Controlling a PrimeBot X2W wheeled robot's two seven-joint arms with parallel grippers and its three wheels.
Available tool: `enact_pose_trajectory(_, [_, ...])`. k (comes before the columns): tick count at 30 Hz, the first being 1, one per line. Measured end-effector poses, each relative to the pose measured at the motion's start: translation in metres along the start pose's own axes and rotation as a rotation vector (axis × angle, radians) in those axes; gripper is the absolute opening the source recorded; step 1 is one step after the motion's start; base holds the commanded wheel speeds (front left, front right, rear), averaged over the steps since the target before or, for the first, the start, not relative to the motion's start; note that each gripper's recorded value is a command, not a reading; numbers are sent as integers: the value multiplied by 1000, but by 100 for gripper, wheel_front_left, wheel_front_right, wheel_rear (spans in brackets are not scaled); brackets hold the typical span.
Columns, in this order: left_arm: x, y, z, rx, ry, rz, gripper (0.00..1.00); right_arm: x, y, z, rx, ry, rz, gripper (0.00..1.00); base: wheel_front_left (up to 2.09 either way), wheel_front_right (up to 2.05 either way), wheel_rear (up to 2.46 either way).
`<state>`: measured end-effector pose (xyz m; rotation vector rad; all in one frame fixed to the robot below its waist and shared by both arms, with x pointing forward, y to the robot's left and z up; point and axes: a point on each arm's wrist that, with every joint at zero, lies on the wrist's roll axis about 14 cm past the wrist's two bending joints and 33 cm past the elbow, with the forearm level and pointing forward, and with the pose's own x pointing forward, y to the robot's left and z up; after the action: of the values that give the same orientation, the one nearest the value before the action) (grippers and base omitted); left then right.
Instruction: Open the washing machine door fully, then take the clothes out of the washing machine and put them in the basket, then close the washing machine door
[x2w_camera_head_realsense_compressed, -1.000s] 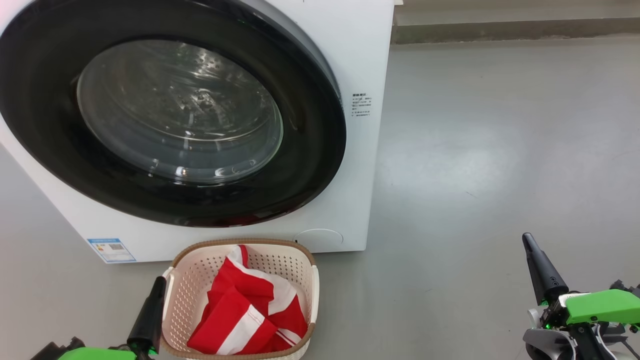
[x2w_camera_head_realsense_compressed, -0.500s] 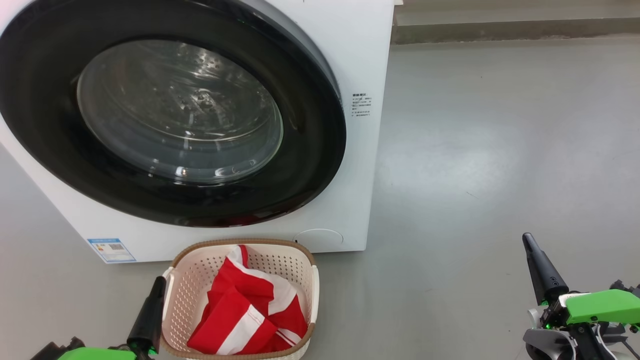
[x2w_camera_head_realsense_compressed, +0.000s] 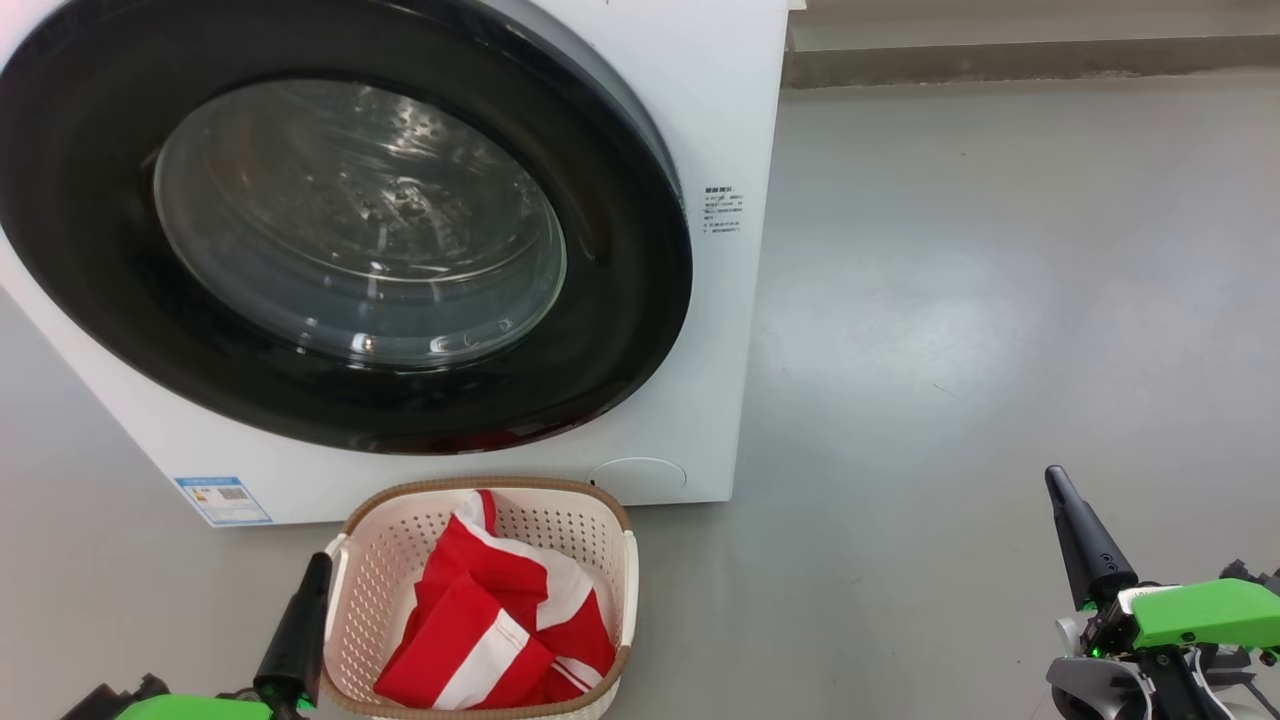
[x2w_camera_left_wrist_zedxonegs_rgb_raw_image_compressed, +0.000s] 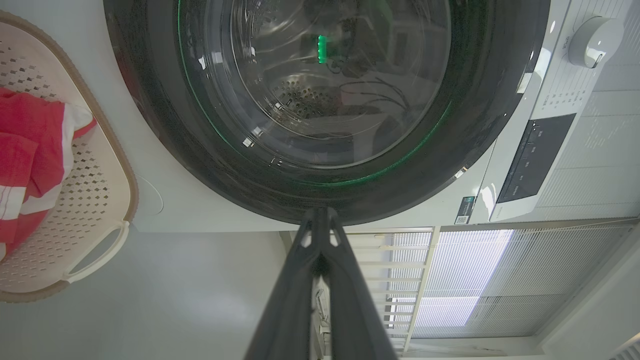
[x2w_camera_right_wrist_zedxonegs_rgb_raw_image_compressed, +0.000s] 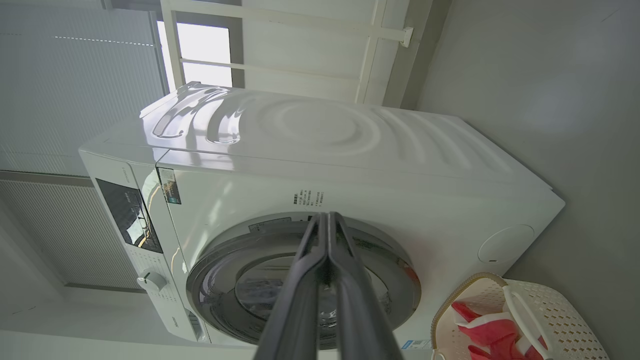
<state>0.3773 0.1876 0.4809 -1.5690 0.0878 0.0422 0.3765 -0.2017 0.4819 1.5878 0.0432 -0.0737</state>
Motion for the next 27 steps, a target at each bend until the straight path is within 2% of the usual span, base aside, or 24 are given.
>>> enact_pose_trajectory(27, [0, 0, 0, -1, -1, 0, 0, 0, 0, 0, 0, -1, 0, 0, 0, 0, 0])
